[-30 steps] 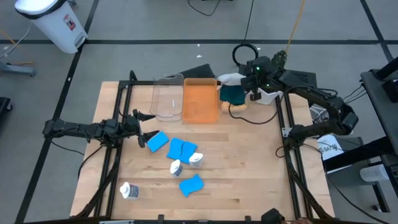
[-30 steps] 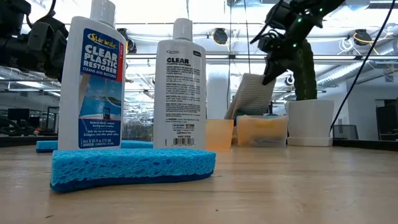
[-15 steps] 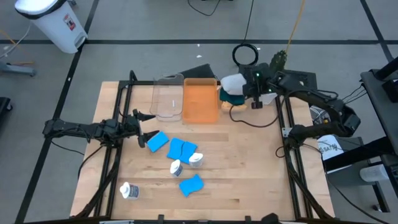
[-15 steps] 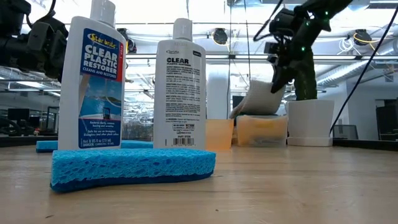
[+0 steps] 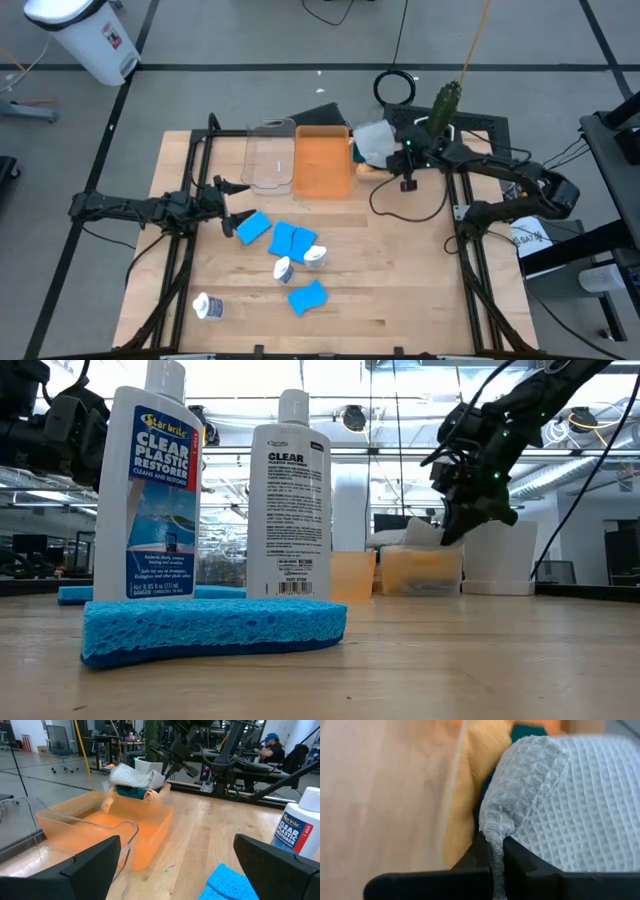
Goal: Pick & Place Kitchen Items
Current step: Put the gray microfiber cloth into the white bin
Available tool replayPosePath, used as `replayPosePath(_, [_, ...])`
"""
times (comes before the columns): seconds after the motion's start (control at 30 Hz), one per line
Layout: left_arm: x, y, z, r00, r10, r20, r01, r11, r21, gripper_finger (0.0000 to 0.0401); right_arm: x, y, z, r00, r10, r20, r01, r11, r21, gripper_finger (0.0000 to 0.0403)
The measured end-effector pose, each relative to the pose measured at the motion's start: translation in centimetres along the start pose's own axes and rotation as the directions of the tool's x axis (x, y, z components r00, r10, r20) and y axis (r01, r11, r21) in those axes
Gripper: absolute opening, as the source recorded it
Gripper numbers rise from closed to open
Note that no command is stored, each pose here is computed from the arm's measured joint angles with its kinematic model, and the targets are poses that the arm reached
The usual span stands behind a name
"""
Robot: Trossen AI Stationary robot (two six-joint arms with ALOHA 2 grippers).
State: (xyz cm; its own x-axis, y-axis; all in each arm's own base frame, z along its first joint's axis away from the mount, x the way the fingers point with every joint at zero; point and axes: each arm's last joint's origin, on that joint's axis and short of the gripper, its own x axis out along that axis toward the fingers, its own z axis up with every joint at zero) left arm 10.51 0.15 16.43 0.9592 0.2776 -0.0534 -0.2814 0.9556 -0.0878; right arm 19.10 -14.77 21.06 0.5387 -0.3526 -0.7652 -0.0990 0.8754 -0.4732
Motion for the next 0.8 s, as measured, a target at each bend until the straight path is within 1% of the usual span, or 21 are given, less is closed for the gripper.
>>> replayPosePath(0.17, [0.0,0.0,0.0,1.0,0.0,0.0,0.0,1.0,0.0,0.0395,0.2,0.1,1.3,0.995,-0.055,0.088,0.049,0.996,0.068,0.0022])
replayPosePath(0.23, [0.0,0.0,0.0,1.0,0.0,0.0,0.0,1.0,0.0,0.0395,0.4,0.2,1.2,0.993,-0.064,0.095,0.056,0.995,0.083,0.0032])
replayPosePath(0.33, [0.0,0.0,0.0,1.0,0.0,0.0,0.0,1.0,0.0,0.0395,0.7,0.4,0.5,0.996,-0.056,0.072,0.049,0.994,0.099,0.005])
replayPosePath(0.47, [0.0,0.0,0.0,1.0,0.0,0.0,0.0,1.0,0.0,0.0395,1.1,0.8,-0.6,0.998,-0.043,0.036,0.038,0.99,0.137,0.0087])
replayPosePath(0.57, [0.0,0.0,0.0,1.0,0.0,0.0,0.0,1.0,0.0,0.0395,1.1,0.8,-0.5,0.998,-0.048,0.039,0.039,0.981,0.189,0.0121])
replayPosePath(0.6, [0.0,0.0,0.0,1.0,0.0,0.0,0.0,1.0,0.0,0.0395,0.9,0.8,-0.4,0.998,-0.05,0.045,0.041,0.981,0.191,0.0132])
replayPosePath(0.67, [0.0,0.0,0.0,1.0,0.0,0.0,0.0,1.0,0.0,0.0395,0.6,0.9,0.0,0.996,-0.063,0.066,0.051,0.983,0.177,0.0152])
replayPosePath(0.8, [0.0,0.0,0.0,1.0,0.0,0.0,0.0,1.0,0.0,0.0395,-0.7,0.8,1.1,0.98,-0.124,0.154,0.098,0.981,0.167,0.0186])
